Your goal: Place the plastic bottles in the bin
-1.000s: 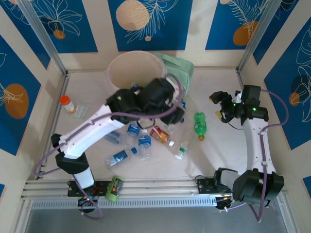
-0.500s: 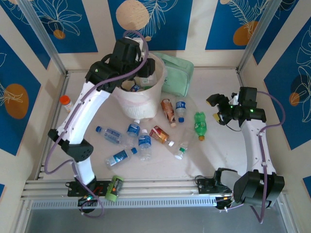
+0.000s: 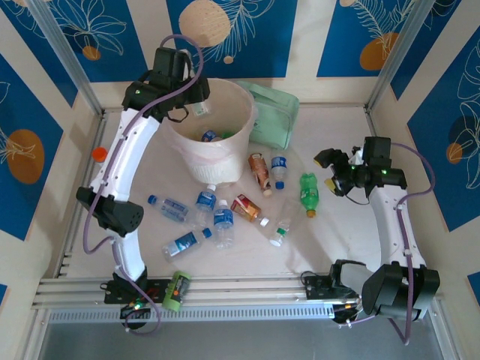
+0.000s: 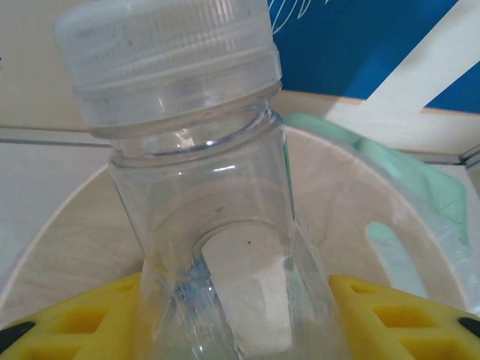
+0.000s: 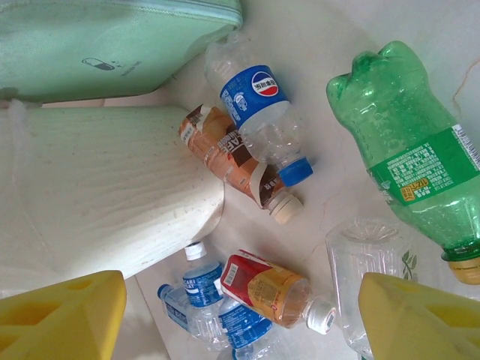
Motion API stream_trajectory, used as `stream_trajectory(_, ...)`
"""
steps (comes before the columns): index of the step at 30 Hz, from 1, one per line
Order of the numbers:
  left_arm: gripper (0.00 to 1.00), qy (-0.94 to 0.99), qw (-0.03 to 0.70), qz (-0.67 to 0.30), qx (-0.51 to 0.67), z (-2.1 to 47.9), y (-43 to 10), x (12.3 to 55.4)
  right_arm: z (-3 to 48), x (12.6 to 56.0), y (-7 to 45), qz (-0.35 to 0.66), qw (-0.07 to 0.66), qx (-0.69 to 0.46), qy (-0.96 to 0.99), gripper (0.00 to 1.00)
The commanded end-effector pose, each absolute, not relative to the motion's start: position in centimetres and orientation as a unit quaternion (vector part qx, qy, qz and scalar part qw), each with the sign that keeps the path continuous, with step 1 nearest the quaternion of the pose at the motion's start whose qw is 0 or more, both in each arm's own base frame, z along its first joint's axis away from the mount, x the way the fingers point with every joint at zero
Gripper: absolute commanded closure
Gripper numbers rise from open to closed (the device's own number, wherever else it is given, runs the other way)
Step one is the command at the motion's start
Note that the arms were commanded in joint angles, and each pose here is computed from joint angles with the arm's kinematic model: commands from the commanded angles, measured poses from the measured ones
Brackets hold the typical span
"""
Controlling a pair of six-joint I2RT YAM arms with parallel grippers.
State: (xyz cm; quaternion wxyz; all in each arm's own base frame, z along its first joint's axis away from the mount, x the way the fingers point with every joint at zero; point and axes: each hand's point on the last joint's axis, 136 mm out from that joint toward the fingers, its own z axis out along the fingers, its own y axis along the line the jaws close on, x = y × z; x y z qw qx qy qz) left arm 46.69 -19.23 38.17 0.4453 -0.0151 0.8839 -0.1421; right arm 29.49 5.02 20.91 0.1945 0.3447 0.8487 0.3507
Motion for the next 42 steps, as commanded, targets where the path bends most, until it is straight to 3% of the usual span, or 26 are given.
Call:
stream_trajectory(1,0.49,0.894,0.429,-0.127,0.005,36.4,-19.2,46.9,20.4,29.0,5.4,0.352,0.186,0.341,0.852,0.19)
stream_trajectory(10,0.47,0.912,0.399,-0.098,0.014,33.1,-18.5,47.0,19.3,28.7,5.5,0.339,0.174,0.342,0.859,0.19)
stream_trajectory(27,0.18,0.900,0.416,-0.131,0.018,36.1,-18.7,45.3,18.8,28.8,5.5,0.329,0.167,0.341,0.865,0.17)
stream_trajectory(36,0.16,0.866,0.464,-0.188,0.002,42.2,-17.3,40.4,17.1,29.1,3.8,0.242,0.125,0.335,0.902,0.09)
stream_trajectory(42,0.15,0.861,0.471,-0.187,-0.034,42.3,-13.8,36.1,14.5,29.0,3.3,0.177,0.084,0.330,0.923,0.09)
